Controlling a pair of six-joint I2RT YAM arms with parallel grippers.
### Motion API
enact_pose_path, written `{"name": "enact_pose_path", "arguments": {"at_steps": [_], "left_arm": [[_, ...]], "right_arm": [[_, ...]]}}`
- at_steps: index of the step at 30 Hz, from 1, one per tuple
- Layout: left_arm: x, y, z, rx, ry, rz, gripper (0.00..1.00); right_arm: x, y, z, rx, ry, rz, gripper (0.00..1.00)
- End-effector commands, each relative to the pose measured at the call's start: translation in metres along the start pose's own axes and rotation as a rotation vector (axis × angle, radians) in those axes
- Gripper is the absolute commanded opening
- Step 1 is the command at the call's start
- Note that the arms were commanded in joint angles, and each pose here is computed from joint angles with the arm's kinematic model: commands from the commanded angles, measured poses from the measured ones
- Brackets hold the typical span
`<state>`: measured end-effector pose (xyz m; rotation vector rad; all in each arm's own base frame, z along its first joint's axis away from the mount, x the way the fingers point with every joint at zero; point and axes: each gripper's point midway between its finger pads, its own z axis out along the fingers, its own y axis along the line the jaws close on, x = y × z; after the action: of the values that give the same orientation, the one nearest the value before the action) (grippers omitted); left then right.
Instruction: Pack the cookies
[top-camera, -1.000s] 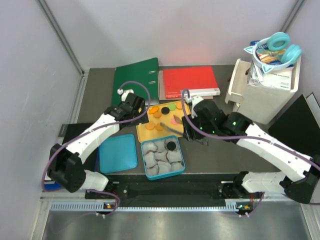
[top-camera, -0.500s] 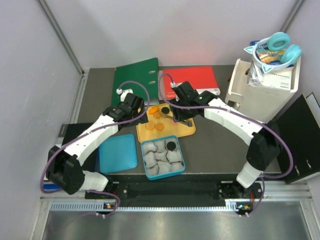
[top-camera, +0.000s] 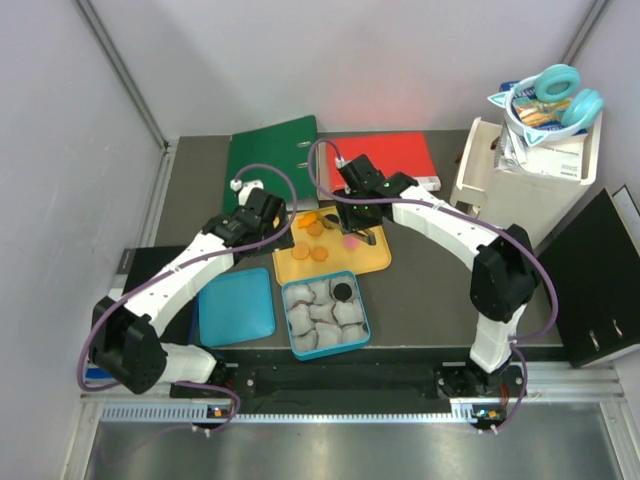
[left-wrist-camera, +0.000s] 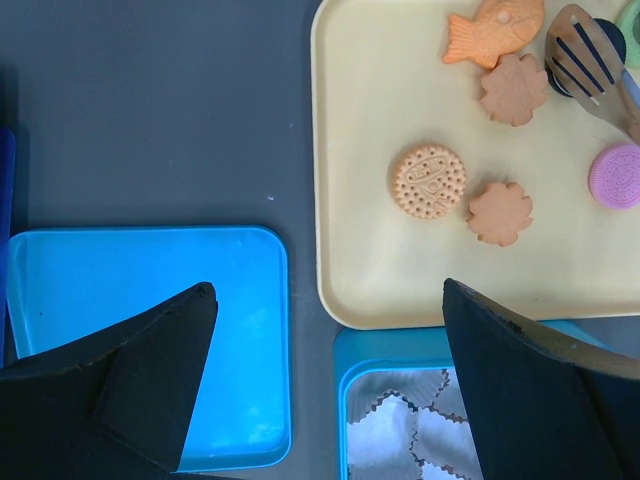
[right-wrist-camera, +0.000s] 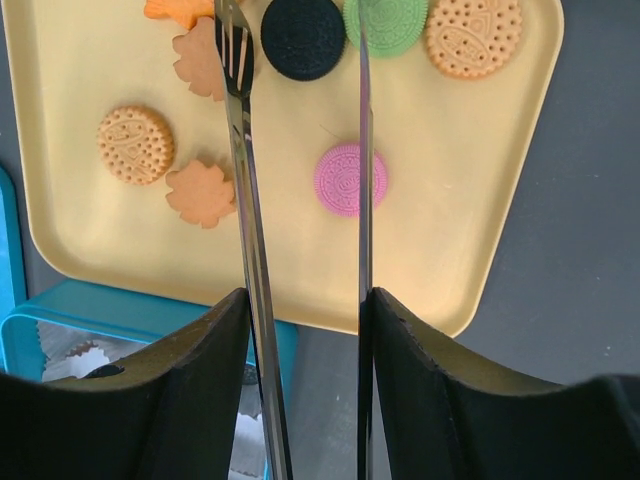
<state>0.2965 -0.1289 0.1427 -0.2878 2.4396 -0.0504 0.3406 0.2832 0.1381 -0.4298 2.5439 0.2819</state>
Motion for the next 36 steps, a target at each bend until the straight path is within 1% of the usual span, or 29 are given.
{"name": "enact_pose_path", "arguments": {"at_steps": [1,4,8,15,23,31,36], "left_arm": [[-0.005,0.007,-0.008,-0.007,-0.033,0.0,0.99],[-0.003,0.007,-0.006,-0.005,-0.03,-0.001,0.99],[0.0,0.006,-0.004,-0.002,-0.017,-0.005,0.99],[-0.001,0.004,-0.004,0.004,-0.021,-0.011,0.99],[0.002,0.002,-0.001,0.015,-0.013,-0.016,0.99],[0.002,-0.001,0.002,0.022,-0.009,-0.017,0.99],[0.002,-0.001,0.003,0.019,-0.006,-0.014,0.99]], "right_arm": [[-0.008,0.001,-0.002,-0.016,-0.048,0.026,0.5],[0.007,-0.003,0.005,-0.01,-0.013,0.033,0.5],[0.011,-0.002,0.007,-0.01,-0.003,0.039,0.49],[0.019,-0.001,-0.007,-0.025,0.007,0.033,0.49],[0.029,0.004,-0.026,-0.038,-0.001,0.032,0.53],[0.034,0.008,-0.019,-0.055,0.037,0.031,0.54],[0.032,0.01,-0.005,-0.046,0.062,0.028,0.54]]}}
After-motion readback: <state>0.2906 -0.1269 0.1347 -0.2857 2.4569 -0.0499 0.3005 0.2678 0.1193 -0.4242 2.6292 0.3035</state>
